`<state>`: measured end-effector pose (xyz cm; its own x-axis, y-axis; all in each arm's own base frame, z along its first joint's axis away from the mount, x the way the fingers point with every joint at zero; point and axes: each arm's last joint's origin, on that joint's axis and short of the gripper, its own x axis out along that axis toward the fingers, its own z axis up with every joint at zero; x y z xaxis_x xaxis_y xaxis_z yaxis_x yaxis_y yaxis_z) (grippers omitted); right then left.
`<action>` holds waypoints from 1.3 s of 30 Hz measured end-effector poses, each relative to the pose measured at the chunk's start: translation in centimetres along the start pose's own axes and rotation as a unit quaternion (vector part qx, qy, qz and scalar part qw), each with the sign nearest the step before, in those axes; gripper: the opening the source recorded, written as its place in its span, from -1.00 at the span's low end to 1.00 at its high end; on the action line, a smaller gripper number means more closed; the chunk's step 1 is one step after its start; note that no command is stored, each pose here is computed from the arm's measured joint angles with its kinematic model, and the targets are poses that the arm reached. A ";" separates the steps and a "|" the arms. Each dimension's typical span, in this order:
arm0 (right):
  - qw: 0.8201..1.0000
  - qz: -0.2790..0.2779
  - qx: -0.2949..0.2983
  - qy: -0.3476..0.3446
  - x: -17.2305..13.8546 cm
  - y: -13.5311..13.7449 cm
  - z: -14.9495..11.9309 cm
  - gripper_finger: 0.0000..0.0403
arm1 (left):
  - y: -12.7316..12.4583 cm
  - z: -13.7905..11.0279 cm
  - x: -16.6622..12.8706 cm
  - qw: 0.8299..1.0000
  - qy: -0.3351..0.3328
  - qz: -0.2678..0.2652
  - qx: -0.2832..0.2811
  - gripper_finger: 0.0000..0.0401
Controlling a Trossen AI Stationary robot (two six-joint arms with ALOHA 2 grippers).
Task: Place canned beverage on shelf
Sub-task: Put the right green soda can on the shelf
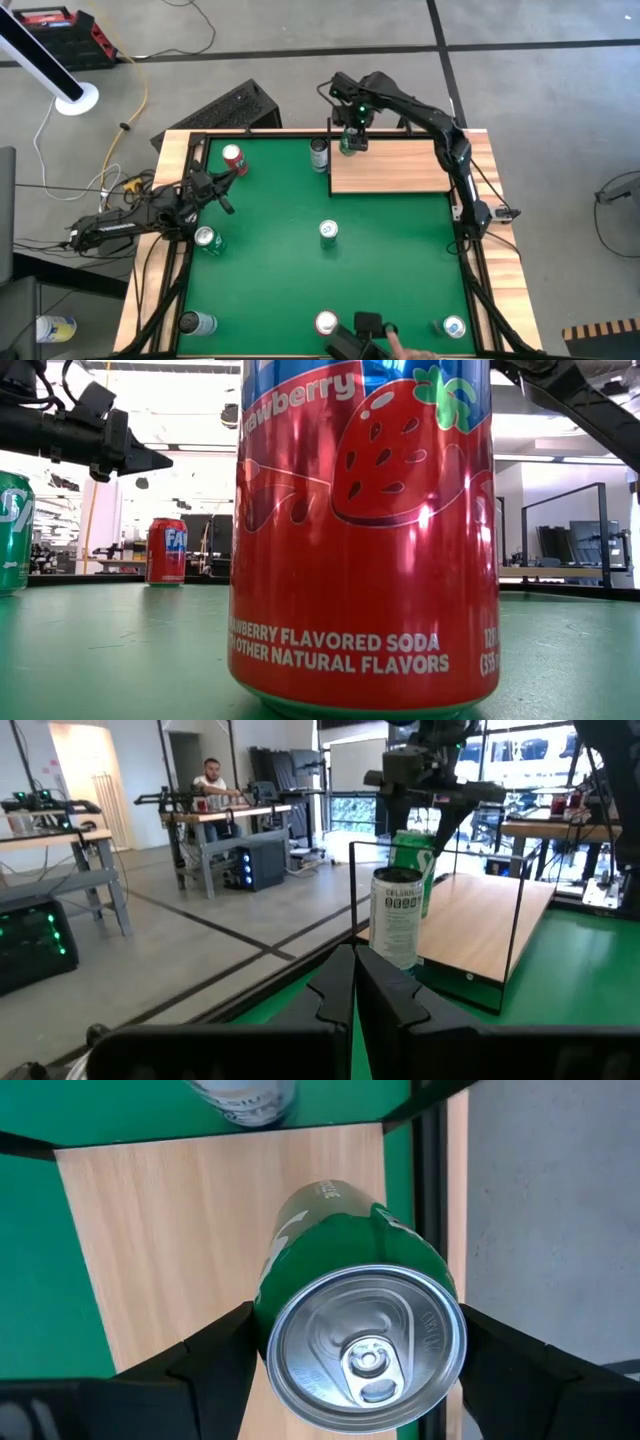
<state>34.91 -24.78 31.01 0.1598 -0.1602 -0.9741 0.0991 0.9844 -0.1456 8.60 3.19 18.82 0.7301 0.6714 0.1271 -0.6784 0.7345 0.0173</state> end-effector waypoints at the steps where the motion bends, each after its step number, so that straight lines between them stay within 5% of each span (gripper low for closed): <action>1: 1.000 0.003 -0.001 -0.002 0.0 0.1 0.1 0.56 | 0.0 -0.1 0.0 1.000 0.003 0.000 0.001 -1.00; 27: 1.000 0.006 -0.005 -0.003 0.6 0.4 0.5 0.62 | 0.0 -0.2 0.0 1.000 0.010 -0.001 0.000 -1.00; 39: 1.000 0.007 -0.009 -0.005 0.5 0.6 0.7 0.90 | 0.0 -0.2 0.0 1.000 0.010 -0.001 0.000 -1.00</action>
<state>35.70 -24.31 30.53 0.1709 -0.1469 -0.9743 0.0786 0.9877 -0.1351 8.63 3.20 18.60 0.7328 0.6719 0.1073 -0.6771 0.7356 0.0180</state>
